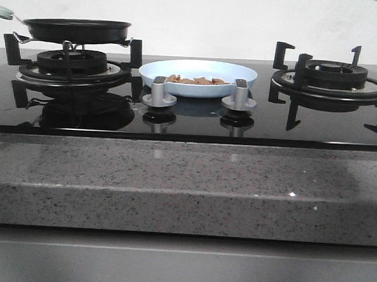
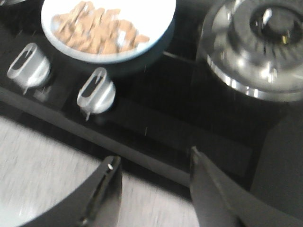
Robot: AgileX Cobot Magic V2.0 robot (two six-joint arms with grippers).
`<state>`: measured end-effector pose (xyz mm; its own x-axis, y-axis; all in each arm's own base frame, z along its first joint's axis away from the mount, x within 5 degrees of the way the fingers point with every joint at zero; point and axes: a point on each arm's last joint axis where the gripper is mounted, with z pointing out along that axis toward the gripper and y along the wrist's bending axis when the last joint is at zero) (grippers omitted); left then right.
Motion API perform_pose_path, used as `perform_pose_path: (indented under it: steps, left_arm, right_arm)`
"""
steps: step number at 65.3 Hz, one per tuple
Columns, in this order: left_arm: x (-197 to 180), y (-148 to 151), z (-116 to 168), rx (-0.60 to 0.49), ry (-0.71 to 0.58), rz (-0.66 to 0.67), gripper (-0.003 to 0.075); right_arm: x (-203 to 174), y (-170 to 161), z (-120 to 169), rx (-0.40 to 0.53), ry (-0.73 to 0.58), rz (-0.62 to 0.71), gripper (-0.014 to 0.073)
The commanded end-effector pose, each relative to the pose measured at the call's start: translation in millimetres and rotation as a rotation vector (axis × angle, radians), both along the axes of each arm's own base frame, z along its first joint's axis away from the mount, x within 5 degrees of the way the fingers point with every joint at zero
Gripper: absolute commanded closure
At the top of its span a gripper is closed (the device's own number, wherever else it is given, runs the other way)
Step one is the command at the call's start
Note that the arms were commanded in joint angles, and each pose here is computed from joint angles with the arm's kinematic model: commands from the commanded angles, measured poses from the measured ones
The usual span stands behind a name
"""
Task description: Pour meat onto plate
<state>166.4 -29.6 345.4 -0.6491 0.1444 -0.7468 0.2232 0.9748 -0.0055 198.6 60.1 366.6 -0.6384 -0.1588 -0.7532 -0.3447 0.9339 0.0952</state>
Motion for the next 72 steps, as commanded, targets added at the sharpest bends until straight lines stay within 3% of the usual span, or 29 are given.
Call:
perform_pose_path:
  steps: [1, 32, 72]
  left_arm:
    - [0.9, -1.5, 16.0, -0.033, -0.103, 0.004, 0.0228]
    - [0.9, -1.5, 16.0, -0.033, -0.103, 0.004, 0.0228]
    - [0.9, -1.5, 16.0, -0.033, -0.103, 0.004, 0.0228]
  right_arm:
    - [-26.1, -6.9, 10.9, 0.02, -0.086, -0.009, 0.0225]
    - [-130.7, -32.0, -18.2, 0.02, -0.1, -0.028, 0.0225]
    - [-140.9, -34.1, -23.6, 0.014, -0.092, -0.023, 0.0225]
